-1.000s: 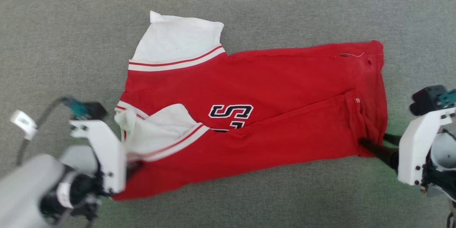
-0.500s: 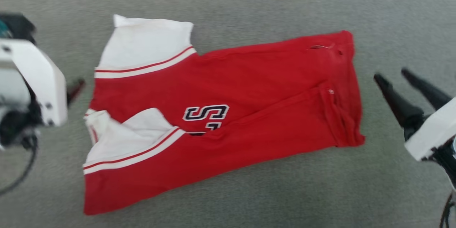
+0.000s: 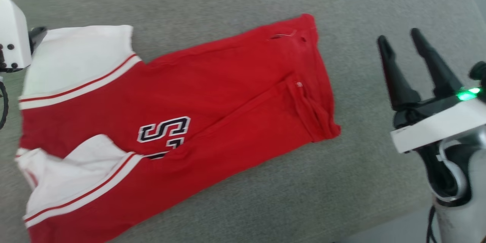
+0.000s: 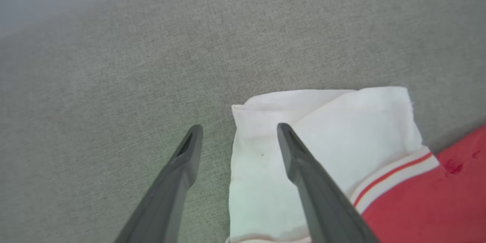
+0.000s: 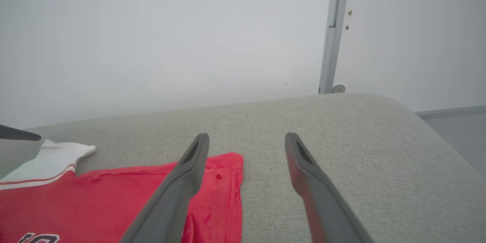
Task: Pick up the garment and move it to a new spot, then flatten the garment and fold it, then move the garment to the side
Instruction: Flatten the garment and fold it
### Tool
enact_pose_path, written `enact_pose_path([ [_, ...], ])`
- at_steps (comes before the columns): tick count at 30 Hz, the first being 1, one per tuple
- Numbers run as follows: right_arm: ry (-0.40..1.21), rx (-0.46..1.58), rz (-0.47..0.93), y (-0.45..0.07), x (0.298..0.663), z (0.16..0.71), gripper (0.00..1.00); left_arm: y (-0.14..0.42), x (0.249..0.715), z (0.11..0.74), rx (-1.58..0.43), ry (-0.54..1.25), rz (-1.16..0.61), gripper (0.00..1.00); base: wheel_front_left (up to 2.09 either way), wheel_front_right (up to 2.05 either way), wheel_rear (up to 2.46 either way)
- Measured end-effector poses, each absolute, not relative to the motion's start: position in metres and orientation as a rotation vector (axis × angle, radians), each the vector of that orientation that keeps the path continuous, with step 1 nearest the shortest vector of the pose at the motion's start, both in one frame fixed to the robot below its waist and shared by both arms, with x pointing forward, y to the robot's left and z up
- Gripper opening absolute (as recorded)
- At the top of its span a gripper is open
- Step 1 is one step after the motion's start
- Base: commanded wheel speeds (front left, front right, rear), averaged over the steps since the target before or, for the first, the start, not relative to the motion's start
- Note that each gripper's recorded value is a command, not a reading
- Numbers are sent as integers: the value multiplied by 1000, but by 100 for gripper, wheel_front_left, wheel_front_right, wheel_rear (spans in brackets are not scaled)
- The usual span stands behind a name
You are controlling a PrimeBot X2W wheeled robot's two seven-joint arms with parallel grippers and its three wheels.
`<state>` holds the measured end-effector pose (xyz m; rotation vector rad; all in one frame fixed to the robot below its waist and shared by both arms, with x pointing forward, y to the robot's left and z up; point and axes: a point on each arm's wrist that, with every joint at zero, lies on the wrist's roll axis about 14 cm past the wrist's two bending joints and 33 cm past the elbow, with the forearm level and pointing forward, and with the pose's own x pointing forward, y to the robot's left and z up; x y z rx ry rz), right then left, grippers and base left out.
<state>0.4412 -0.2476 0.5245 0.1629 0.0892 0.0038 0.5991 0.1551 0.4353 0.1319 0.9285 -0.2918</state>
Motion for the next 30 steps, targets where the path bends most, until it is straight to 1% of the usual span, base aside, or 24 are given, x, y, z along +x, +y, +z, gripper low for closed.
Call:
enact_pose_path([
  [7,134,175,-30,-255,436,505,100,151,603,383,163,1108,-250,100,0,0,0],
  [12,208,171,11,-248,442,493,100,150,604,370,155,1175,-220,100,0,0,0],
  [14,253,146,34,-246,446,488,100,148,599,366,136,1229,-215,0,0,0,0],
  [18,348,122,86,-239,461,476,100,140,598,364,126,1254,-241,0,0,0,0],
  [25,503,60,164,-231,505,458,100,133,601,365,112,1232,-262,0,0,0,0],
  [30,706,33,203,-224,522,427,100,134,602,366,110,1214,-273,0,0,0,0],
])
